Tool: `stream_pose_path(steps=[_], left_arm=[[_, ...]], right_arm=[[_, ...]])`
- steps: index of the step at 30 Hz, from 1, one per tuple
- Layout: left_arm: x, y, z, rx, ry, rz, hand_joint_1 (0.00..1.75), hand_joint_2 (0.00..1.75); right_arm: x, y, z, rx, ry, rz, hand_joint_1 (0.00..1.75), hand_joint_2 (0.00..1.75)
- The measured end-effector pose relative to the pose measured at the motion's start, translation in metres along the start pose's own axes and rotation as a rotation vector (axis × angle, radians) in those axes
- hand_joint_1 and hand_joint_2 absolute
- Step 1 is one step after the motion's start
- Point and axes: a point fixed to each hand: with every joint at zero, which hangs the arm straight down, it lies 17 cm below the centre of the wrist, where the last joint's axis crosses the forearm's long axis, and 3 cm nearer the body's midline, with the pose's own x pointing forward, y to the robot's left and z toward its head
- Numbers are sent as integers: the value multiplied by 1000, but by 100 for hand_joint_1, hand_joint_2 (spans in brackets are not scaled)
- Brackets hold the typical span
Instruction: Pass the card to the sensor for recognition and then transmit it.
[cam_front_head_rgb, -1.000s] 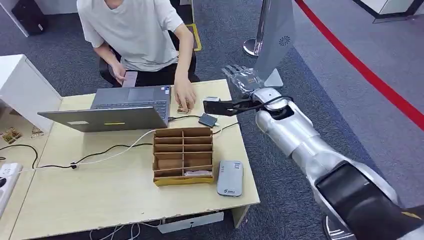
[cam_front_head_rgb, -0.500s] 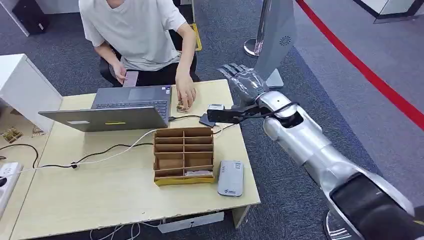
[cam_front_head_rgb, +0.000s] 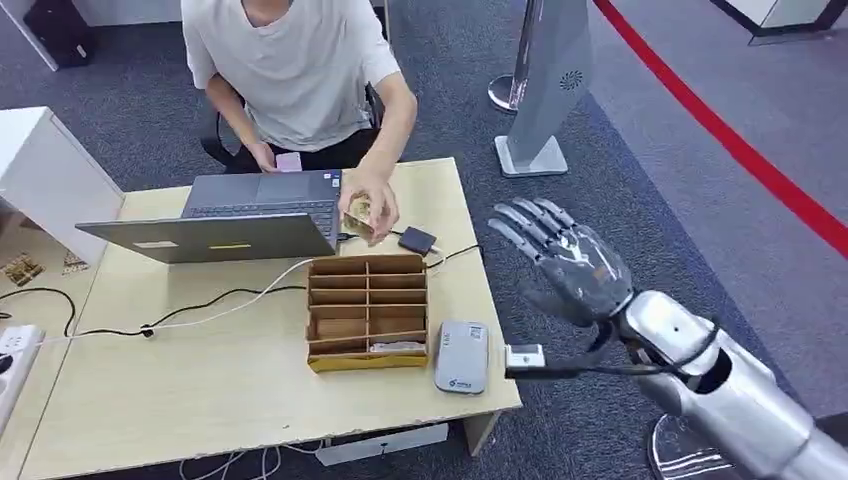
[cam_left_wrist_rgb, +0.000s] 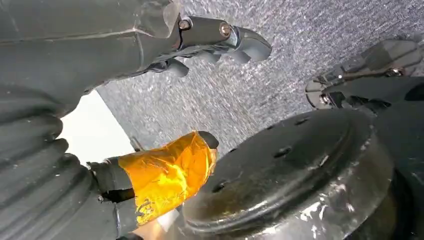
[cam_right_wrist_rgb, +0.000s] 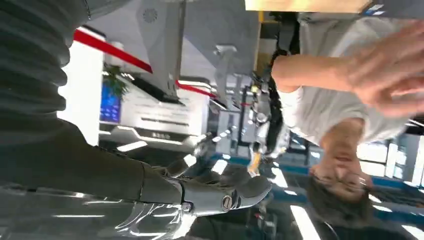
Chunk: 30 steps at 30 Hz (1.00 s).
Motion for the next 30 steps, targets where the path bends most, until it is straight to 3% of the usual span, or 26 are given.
stream_pose_path(steps=[5,13,23,30], left_arm=[[2,-4,0,-2,0,29,0,175],[3,-6,0,0,-1,51,0,175],[4,-6,0,1,-2,40,0,175],[6,-6,0,-4,-4,20,0,175]], right_arm=[[42,-17,46,-43,-65,32,0,175],[82,-20,79,-61,-105,33,0,175],[103,-7,78,-83,-88,-13,0,175],[119,13,59,-94,-80,-57,0,175]])
